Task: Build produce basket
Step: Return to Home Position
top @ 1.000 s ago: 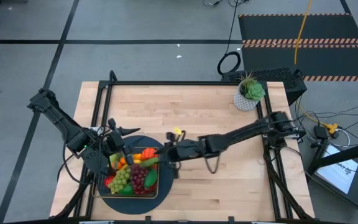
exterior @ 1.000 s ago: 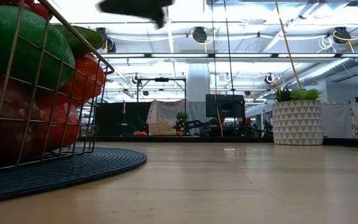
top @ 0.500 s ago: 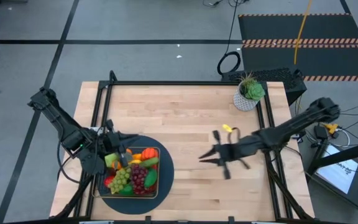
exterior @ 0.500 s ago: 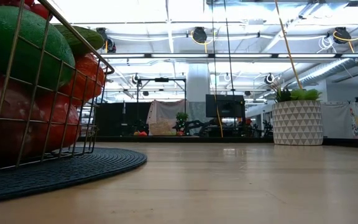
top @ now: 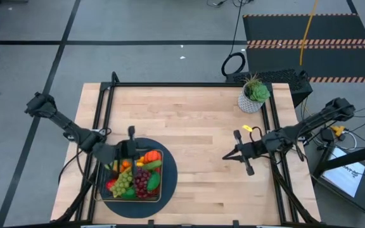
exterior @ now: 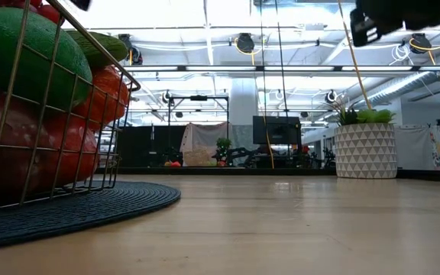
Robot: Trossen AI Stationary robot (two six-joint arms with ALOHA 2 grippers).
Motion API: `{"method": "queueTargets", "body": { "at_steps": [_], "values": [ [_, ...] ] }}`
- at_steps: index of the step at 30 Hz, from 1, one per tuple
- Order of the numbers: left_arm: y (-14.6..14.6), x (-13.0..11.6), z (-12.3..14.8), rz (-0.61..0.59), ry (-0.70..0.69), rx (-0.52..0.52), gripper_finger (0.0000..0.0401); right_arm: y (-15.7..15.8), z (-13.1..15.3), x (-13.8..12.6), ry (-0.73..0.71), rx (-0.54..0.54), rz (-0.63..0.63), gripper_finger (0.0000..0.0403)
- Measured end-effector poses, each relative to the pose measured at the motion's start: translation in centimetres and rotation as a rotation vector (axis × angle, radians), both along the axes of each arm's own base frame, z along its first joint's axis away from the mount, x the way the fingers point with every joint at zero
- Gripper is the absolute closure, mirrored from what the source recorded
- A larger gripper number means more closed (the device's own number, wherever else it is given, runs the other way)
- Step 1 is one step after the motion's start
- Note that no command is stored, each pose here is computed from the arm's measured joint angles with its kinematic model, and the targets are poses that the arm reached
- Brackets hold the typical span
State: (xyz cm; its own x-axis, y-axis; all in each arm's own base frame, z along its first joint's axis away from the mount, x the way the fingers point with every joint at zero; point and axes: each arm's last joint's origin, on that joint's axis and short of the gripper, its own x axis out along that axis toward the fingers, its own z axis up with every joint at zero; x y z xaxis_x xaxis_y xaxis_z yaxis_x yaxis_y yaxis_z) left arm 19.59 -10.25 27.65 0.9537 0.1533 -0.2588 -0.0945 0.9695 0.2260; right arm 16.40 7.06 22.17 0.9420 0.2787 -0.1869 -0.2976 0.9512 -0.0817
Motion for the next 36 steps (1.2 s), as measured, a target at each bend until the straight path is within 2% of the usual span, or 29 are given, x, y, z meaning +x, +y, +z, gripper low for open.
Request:
{"method": "queueTargets", "body": {
  "at_steps": [3,6,10,14,26,32,36],
  "values": [
    [1.3,0.4,-1.1,-0.048,-0.02,0.009,0.0392,-0.4,-1.2,-0.4,-0.038,-0.006,0.047,0.0402],
    [2.9,0.5,-2.3,-0.085,-0.045,-0.027,0.0398,-0.9,-2.2,-0.7,-0.069,0.001,0.03,0.0402],
    [4.5,-0.5,-3.5,-0.111,-0.09,-0.08,0.0391,-1.6,-3.6,-1.0,-0.054,0.0,0.027,0.0402],
    [5.5,-1.9,-4.8,-0.136,-0.124,-0.09,0.0397,-2.2,-4.6,-1.2,-0.059,0.007,0.027,0.0402],
    [6.8,-5.9,-8.2,-0.163,-0.238,-0.113,0.0393,-3.7,-6.2,-1.9,-0.128,0.009,0.026,0.0403],
    [7.1,-7.0,-9.2,-0.184,-0.282,-0.117,0.0398,-4.2,-5.3,-2.0,-0.25,0.028,0.032,0.0403],
    [7.2,-7.4,-9.7,-0.186,-0.298,-0.123,0.0391,-4.5,-5.4,-1.9,-0.246,0.027,0.04,0.0403]
  ]
}}
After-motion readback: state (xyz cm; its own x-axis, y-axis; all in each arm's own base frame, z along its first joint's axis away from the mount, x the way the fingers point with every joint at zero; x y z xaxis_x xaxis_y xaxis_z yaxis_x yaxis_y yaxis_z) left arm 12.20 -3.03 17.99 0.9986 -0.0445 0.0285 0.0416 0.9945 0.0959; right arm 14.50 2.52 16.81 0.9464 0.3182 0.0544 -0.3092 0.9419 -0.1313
